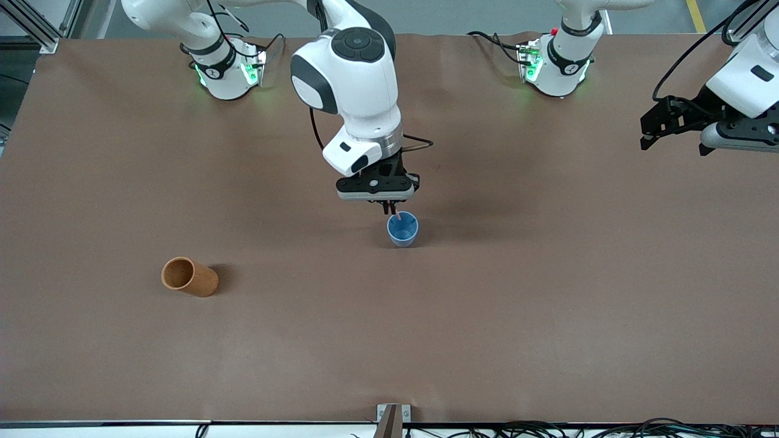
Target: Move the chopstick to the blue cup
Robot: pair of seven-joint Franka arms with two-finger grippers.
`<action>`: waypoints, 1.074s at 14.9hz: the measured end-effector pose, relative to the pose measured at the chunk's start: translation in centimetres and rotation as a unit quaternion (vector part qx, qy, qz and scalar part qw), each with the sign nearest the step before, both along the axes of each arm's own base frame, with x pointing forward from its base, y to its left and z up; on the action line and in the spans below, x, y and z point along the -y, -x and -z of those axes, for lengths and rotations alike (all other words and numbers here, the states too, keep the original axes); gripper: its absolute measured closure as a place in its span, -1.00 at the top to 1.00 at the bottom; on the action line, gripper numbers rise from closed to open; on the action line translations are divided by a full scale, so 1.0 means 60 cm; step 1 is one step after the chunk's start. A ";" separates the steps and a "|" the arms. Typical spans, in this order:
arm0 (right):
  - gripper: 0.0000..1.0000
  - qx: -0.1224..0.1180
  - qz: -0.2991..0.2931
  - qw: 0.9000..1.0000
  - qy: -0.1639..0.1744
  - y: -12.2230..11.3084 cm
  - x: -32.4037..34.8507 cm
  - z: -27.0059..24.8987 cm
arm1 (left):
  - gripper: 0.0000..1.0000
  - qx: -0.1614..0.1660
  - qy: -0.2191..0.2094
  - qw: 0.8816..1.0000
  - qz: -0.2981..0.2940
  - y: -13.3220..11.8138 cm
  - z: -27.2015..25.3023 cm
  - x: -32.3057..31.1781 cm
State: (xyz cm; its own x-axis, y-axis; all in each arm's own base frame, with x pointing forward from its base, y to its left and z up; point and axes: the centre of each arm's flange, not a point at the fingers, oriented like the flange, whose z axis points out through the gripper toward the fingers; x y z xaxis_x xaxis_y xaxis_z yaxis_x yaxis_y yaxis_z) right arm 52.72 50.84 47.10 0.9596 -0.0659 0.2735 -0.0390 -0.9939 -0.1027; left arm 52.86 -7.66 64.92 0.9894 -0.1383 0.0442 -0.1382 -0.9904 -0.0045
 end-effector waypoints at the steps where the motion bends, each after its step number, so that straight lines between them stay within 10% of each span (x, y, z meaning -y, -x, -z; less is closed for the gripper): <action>1: -0.82 -0.002 -0.001 1.000 0.003 -0.001 -0.001 0.009 | 1.00 0.000 0.002 1.000 0.000 0.000 0.000 0.001; 9: -0.67 0.003 -0.011 1.000 0.004 -0.017 -0.024 0.109 | 1.00 -0.002 0.007 1.000 0.000 -0.001 0.002 0.002; 16: 0.68 0.020 0.025 0.999 0.000 -0.068 0.041 0.036 | 1.00 -0.002 0.007 1.000 0.000 -0.001 0.002 0.003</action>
State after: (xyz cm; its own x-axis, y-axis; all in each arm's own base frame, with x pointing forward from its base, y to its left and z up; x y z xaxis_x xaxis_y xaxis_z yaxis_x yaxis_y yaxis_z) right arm 56.78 48.41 44.91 0.9433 -0.1136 0.3119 -0.0842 -0.9908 -0.1061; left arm 52.91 -7.81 64.81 0.9895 -0.1386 0.0421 -0.1391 -0.9902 0.0091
